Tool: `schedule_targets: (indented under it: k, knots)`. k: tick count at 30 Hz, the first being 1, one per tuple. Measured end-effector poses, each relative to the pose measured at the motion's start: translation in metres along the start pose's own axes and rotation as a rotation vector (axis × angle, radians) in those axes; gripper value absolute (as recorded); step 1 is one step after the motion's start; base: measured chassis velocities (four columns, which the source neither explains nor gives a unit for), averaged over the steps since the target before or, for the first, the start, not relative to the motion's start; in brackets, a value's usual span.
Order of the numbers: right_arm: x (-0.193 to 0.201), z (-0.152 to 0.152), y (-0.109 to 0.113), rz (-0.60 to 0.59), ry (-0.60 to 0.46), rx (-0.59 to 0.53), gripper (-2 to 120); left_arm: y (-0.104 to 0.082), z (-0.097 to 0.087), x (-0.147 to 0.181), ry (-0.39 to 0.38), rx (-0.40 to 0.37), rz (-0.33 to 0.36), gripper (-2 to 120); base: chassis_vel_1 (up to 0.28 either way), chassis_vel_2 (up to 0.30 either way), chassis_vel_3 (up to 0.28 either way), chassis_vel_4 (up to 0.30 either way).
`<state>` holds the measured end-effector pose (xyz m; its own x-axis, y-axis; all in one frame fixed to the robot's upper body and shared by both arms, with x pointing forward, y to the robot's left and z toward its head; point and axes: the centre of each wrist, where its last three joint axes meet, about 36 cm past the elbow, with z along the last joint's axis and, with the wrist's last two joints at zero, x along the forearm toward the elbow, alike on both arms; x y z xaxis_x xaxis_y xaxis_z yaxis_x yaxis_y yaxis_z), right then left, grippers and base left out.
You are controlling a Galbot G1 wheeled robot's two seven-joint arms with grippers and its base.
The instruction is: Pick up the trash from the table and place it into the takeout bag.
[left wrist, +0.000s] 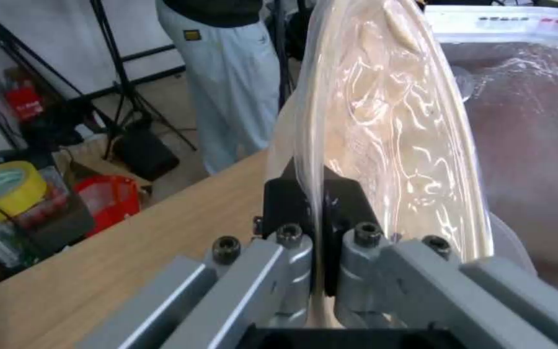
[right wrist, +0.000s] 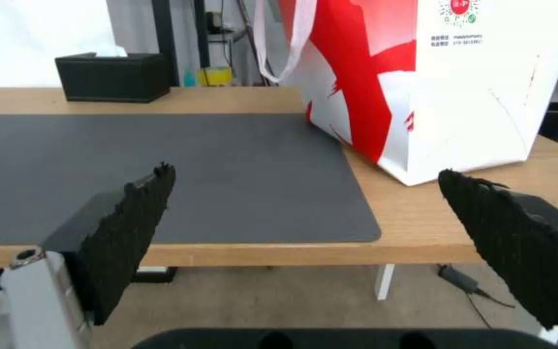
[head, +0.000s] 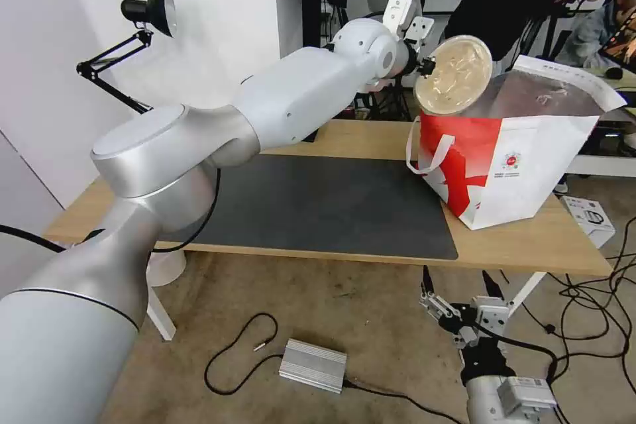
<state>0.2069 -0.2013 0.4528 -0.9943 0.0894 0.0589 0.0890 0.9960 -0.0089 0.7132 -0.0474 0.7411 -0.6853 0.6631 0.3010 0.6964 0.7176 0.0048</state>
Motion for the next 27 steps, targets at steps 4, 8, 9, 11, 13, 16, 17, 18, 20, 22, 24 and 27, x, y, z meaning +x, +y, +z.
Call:
schedule_targets:
  k: [4,8,9,11,13,16,17,18,20,22,24,27]
  knots:
    - [0.0,0.0,0.0,0.0,0.0,0.0,100,0.0016,0.0015,-0.0005,-0.006,0.002,-0.004,0,0.0,0.0,0.0,0.0]
    - [0.0,0.0,0.0,0.0,0.0,0.0,100,0.0025,0.0018,-0.0006,-0.014,0.002,-0.006,0,0.0,0.0,0.0,0.0]
    - [0.0,0.0,0.0,0.0,0.0,0.0,100,0.0037,0.0016,-0.0005,-0.019,0.003,-0.009,0,0.0,0.0,0.0,0.0]
    - [0.0,0.0,0.0,0.0,0.0,0.0,100,0.0042,0.0015,-0.0005,-0.021,0.004,-0.01,0,0.0,0.0,0.0,0.0]
    - [0.0,0.0,0.0,0.0,0.0,0.0,100,0.0059,0.0006,0.0,-0.025,0.007,-0.014,0,0.0,0.0,0.0,0.0]
    - [0.0,0.0,0.0,0.0,0.0,0.0,100,0.0069,-0.0006,0.0005,-0.035,0.008,-0.015,0,0.0,0.0,0.0,0.0]
    - [0.0,0.0,0.0,0.0,0.0,0.0,100,0.007,-0.0009,0.0007,-0.044,0.004,-0.011,0,0.0,0.0,0.0,0.0]
    - [0.0,0.0,0.0,0.0,0.0,0.0,100,0.007,-0.001,0.0007,-0.047,0.002,-0.009,0,0.0,0.0,0.0,0.0]
    - [0.0,0.0,0.0,0.0,0.0,0.0,100,0.0071,-0.0011,0.0008,-0.06,-0.002,-0.002,0,0.0,0.0,0.0,0.0]
    - [0.0,0.0,0.0,0.0,0.0,0.0,100,0.0071,-0.0016,0.0012,-0.075,0.002,0.006,0,0.0,0.0,0.0,0.0]
    - [0.0,0.0,0.0,0.0,0.0,0.0,100,0.0065,-0.0026,0.0018,-0.104,0.009,0.028,0,0.0,0.0,0.0,0.0]
    - [0.0,0.0,0.0,0.0,0.0,0.0,100,0.0058,-0.0036,0.0024,-0.123,0.021,0.042,0,0.0,0.0,0.0,0.0]
